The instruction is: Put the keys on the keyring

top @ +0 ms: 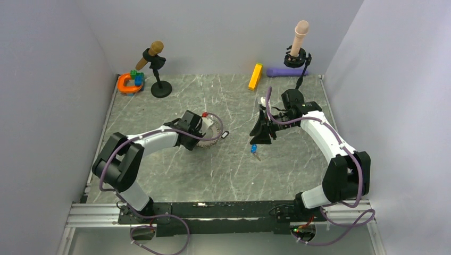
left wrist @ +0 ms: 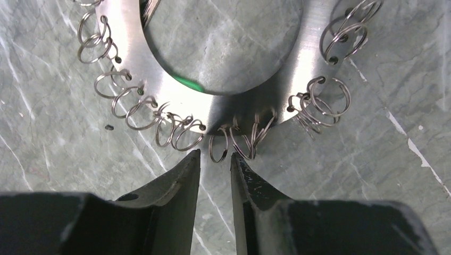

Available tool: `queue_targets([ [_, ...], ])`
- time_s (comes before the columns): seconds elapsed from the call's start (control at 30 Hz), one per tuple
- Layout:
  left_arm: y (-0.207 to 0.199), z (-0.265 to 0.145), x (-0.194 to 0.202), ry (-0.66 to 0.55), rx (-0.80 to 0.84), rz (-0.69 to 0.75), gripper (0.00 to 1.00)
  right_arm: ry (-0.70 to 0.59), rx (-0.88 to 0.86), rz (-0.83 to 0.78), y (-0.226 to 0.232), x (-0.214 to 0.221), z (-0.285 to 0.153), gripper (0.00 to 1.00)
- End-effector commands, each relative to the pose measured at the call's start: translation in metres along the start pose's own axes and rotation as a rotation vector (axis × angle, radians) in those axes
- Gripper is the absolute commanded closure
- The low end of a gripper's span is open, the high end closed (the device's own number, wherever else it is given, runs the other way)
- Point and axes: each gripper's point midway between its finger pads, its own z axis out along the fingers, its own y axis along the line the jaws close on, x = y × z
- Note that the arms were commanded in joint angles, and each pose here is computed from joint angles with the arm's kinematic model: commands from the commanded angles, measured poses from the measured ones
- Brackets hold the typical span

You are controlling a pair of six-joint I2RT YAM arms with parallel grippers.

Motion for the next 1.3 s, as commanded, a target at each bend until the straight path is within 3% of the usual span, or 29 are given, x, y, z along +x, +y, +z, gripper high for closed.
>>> queue_targets([
  [0.0,0.002,0.002,-0.019,-0.030,-0.006,0.034,0.68,-0.032,-0.013,-0.063,0.002,-0.018,-0.002,0.50],
  [0.2,0.000,0.005,-0.020,-0.017,0.001,0.051,0.74,-0.031,-0.013,-0.065,0.002,-0.018,-0.002,0.50],
  [0.37,-0.003,0.005,-0.021,-0.012,0.017,0.050,1.00,-0.029,-0.016,-0.064,0.002,-0.018,-0.002,0.50],
  [0.57,0.003,-0.016,-0.028,-0.029,-0.013,0.037,1.00,-0.029,-0.017,-0.063,0.002,-0.017,-0.002,0.50],
  [0.73,0.004,-0.057,-0.047,-0.090,0.001,0.109,1.00,-0.019,-0.052,-0.110,0.011,-0.014,0.003,0.50],
  [0.97,0.002,-0.132,-0.089,-0.263,0.074,0.232,1.00,0.012,-0.159,-0.402,0.041,-0.010,0.023,0.44],
  [1.1,-0.001,-0.176,-0.116,-0.403,0.103,0.309,1.00,-0.049,-0.162,-0.588,0.045,-0.050,0.018,0.38],
  [1.27,-0.022,-0.229,-0.143,-0.655,0.178,0.422,1.00,-0.160,-0.179,-0.625,0.047,-0.108,0.018,0.38],
])
